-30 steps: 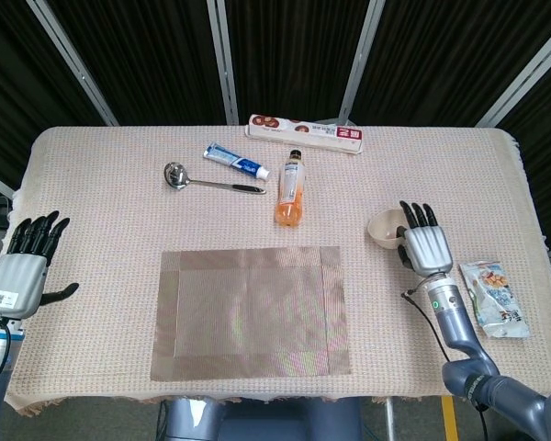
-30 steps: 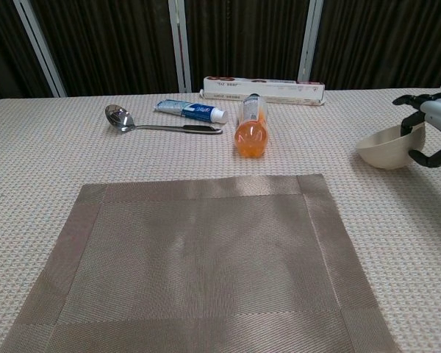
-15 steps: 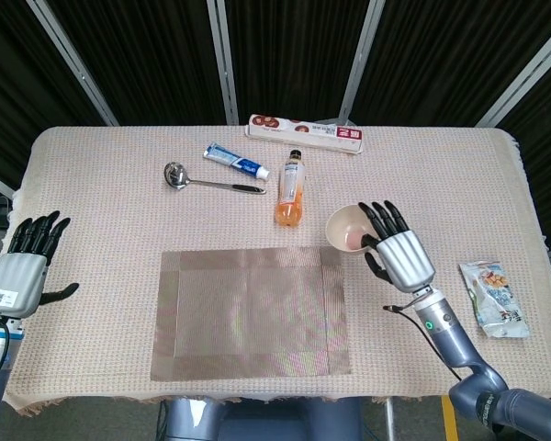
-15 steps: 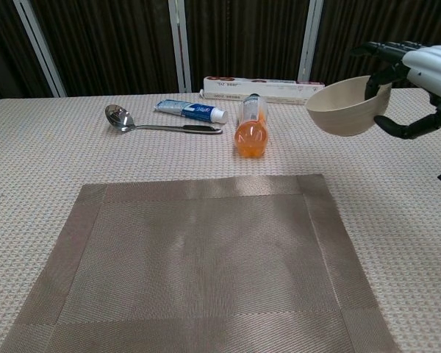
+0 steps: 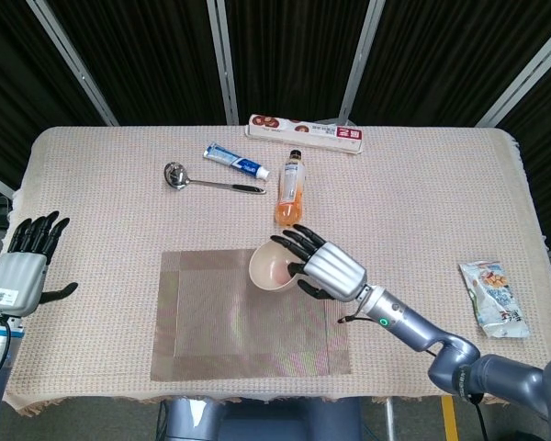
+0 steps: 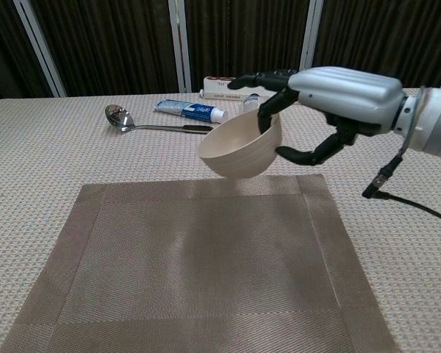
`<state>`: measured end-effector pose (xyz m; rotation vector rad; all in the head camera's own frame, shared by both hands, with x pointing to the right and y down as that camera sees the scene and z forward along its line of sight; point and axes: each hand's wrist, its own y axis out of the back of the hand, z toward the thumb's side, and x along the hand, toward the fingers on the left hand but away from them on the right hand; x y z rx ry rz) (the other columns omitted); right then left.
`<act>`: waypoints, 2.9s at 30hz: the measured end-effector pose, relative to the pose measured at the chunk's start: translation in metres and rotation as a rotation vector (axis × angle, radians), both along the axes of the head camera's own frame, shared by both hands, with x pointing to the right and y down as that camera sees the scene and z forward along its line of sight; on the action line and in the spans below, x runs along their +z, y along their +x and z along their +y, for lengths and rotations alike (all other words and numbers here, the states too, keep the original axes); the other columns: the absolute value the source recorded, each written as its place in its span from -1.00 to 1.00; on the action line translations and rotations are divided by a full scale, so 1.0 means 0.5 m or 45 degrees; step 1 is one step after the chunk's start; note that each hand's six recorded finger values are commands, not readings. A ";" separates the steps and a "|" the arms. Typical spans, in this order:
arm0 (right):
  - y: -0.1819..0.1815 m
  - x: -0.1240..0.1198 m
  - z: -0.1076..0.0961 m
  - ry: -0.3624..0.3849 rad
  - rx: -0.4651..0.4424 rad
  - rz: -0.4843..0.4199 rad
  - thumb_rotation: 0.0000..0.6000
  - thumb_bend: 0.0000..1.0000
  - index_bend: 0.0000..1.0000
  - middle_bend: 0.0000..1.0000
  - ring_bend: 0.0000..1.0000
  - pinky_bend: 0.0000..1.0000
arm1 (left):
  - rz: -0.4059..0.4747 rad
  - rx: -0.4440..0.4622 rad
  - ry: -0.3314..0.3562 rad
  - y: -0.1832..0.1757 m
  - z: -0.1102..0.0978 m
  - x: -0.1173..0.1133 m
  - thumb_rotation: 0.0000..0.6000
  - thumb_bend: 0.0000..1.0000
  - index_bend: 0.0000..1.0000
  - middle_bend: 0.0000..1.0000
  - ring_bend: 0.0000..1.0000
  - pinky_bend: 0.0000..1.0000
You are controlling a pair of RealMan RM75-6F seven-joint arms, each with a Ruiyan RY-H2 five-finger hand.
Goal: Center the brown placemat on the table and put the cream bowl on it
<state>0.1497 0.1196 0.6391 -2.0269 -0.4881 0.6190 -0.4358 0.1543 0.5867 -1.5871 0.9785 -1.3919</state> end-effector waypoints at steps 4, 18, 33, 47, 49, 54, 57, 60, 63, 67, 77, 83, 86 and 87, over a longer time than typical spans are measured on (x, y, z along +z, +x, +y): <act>-0.058 0.014 0.023 -0.030 -0.080 -0.038 1.00 -0.22 0.50 -0.96 -1.00 -1.00 | -0.014 -0.007 -0.007 -0.005 -0.001 0.006 1.00 -1.00 -1.00 -1.00 -1.00 -1.00; -0.149 0.071 0.083 -0.061 -0.217 -0.017 1.00 -0.23 0.50 -0.96 -1.00 -1.00 | -0.024 -0.026 -0.018 -0.016 0.000 0.010 1.00 -1.00 -1.00 -1.00 -1.00 -1.00; -0.153 0.099 0.122 -0.036 -0.253 0.016 1.00 -0.65 -1.00 -1.00 -1.00 -1.00 | -0.006 -0.018 -0.023 -0.012 0.003 0.007 1.00 -1.00 -1.00 -1.00 -1.00 -1.00; -0.042 0.043 0.087 0.047 -0.150 0.044 1.00 -0.76 -1.00 -1.00 -1.00 -1.00 | 0.002 -0.010 -0.023 -0.009 0.007 0.003 1.00 -1.00 -1.00 -1.00 -1.00 -1.00; -0.004 0.022 0.077 0.082 -0.110 0.052 1.00 -0.86 -1.00 -1.00 -1.00 -1.00 | -0.002 -0.006 -0.016 -0.009 0.009 0.001 1.00 -1.00 -1.00 -1.00 -1.00 -1.00; 0.111 -0.031 0.054 0.169 0.040 0.117 1.00 -1.00 -1.00 -1.00 -1.00 -1.00 | -0.025 -0.001 0.002 -0.011 0.018 -0.006 1.00 -1.00 -1.00 -1.00 -1.00 -1.00; 0.197 -0.063 0.044 0.190 0.194 0.190 1.00 -1.00 -1.00 -1.00 -1.00 -1.00 | -0.044 -0.007 0.004 -0.015 0.030 -0.010 1.00 -1.00 -1.00 -1.00 -1.00 -1.00; 0.278 -0.091 0.042 0.167 0.383 0.250 1.00 -1.00 -1.00 -1.00 -1.00 -1.00 | -0.060 -0.011 0.016 -0.017 0.041 -0.016 1.00 -1.00 -1.00 -1.00 -1.00 -1.00; 0.360 -0.118 0.057 0.140 0.591 0.311 1.00 -1.00 -1.00 -1.00 -1.00 -1.00 | -0.078 -0.012 0.033 -0.018 0.056 -0.024 1.00 -1.00 -1.00 -1.00 -1.00 -1.00; 0.452 -0.146 0.099 0.111 0.841 0.369 1.00 -1.00 -1.00 -1.00 -1.00 -1.00 | -0.092 -0.007 0.051 -0.021 0.080 -0.035 1.00 -1.00 -1.00 -1.00 -1.00 -1.00; 0.556 -0.176 0.169 0.124 1.064 0.409 1.00 -1.00 -1.00 -1.00 -1.00 -1.00 | -0.052 0.005 0.082 -0.032 0.110 -0.059 1.00 -1.00 -1.00 -1.00 -1.00 -1.00; 0.567 -0.183 0.179 0.120 1.083 0.386 1.00 -1.00 -1.00 -1.00 -1.00 -1.00 | -0.043 -0.004 0.087 -0.043 0.111 -0.068 1.00 -1.00 -1.00 -1.00 -1.00 -1.00; 0.568 -0.185 0.179 0.125 1.081 0.379 1.00 -1.00 -1.00 -1.00 -1.00 -1.00 | -0.042 -0.012 0.093 -0.047 0.109 -0.072 1.00 -1.00 -1.00 -1.00 -1.00 -1.00; 0.568 -0.185 0.179 0.126 1.083 0.376 1.00 -1.00 -1.00 -1.00 -1.00 -1.00 | -0.042 -0.014 0.094 -0.049 0.109 -0.072 1.00 -1.00 -1.00 -1.00 -1.00 -1.00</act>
